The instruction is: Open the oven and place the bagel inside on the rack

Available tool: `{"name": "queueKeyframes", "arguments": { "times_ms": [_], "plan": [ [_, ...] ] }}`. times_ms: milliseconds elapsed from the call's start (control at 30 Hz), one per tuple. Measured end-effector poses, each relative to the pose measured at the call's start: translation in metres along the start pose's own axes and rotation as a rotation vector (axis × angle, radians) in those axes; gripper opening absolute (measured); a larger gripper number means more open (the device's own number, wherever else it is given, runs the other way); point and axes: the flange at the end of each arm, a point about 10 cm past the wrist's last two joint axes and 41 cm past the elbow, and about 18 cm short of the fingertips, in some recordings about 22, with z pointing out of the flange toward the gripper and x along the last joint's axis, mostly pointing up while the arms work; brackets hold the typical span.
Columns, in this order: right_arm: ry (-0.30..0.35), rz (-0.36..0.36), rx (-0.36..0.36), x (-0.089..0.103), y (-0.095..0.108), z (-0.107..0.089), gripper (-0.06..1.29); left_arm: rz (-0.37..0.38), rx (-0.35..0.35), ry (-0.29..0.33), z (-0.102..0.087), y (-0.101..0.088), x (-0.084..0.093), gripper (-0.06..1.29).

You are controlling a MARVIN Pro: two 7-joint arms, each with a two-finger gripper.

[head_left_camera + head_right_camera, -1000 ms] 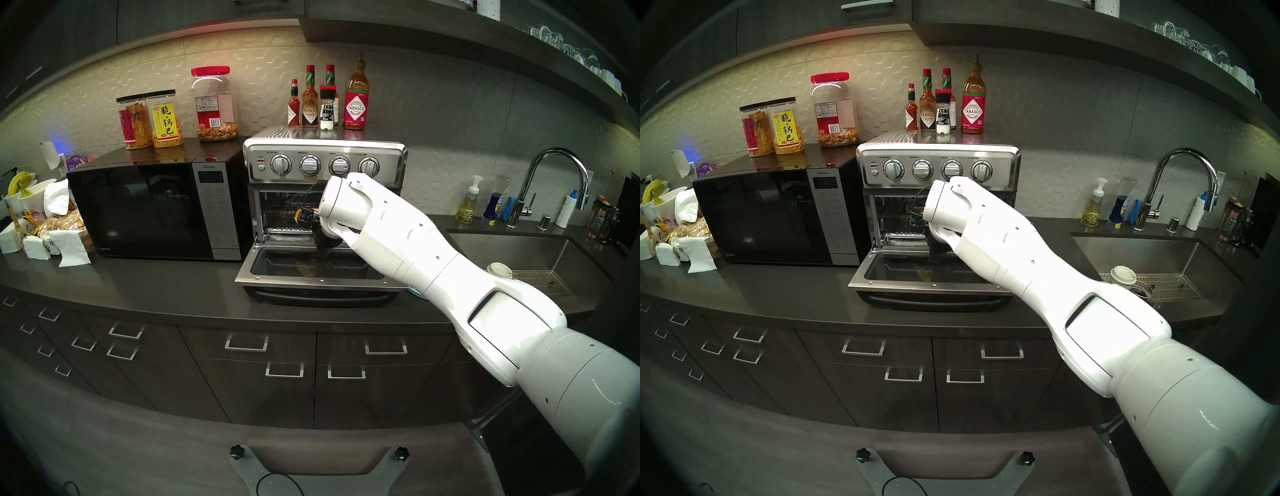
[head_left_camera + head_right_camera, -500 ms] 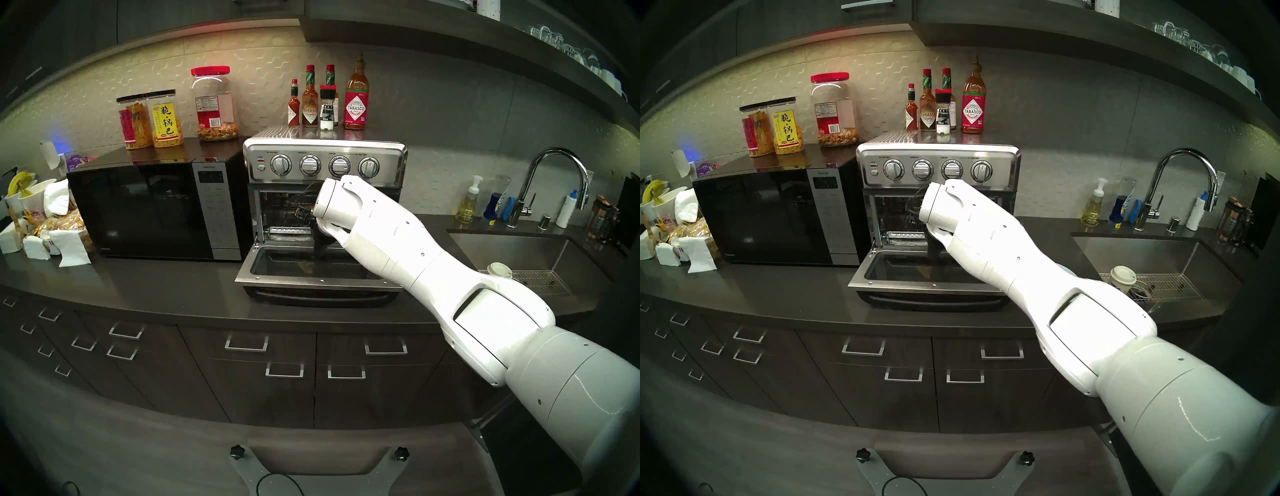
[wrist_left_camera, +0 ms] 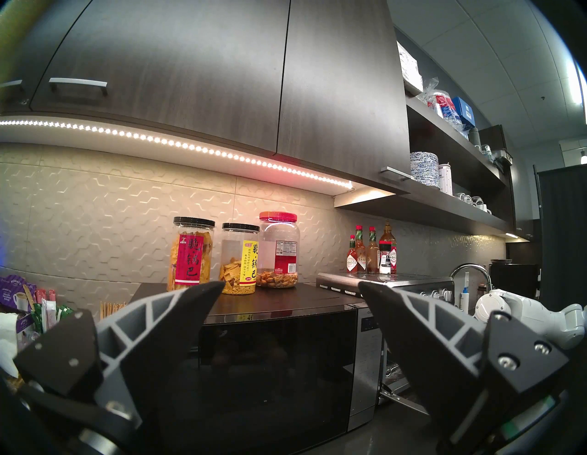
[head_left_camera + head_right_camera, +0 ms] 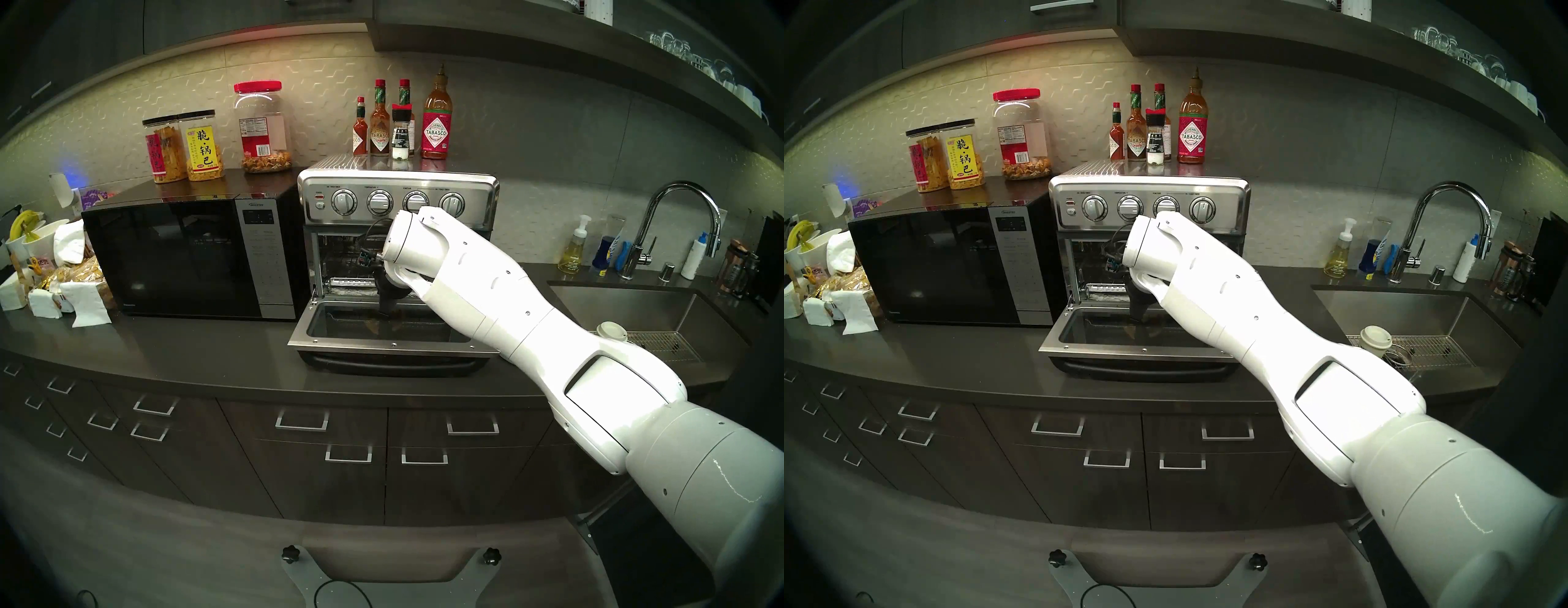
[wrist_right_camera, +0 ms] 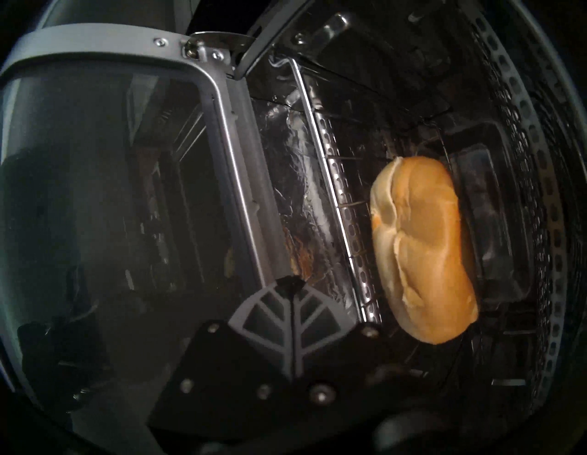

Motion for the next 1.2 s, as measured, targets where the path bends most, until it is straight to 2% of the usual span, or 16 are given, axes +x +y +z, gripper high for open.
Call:
{"name": "queueKeyframes", "arguments": {
  "times_ms": [667, 1200],
  "plan": [
    [0.013, -0.067, -0.004, -0.038, -0.03, -0.025, -0.03, 0.0, -0.001, -0.001, 0.0, 0.0, 0.0, 1.22],
    [0.07, -0.104, -0.009, -0.062, -0.057, -0.056, -0.03, 0.0, -0.001, -0.002, 0.0, 0.0, 0.0, 1.22]
  ]
}}
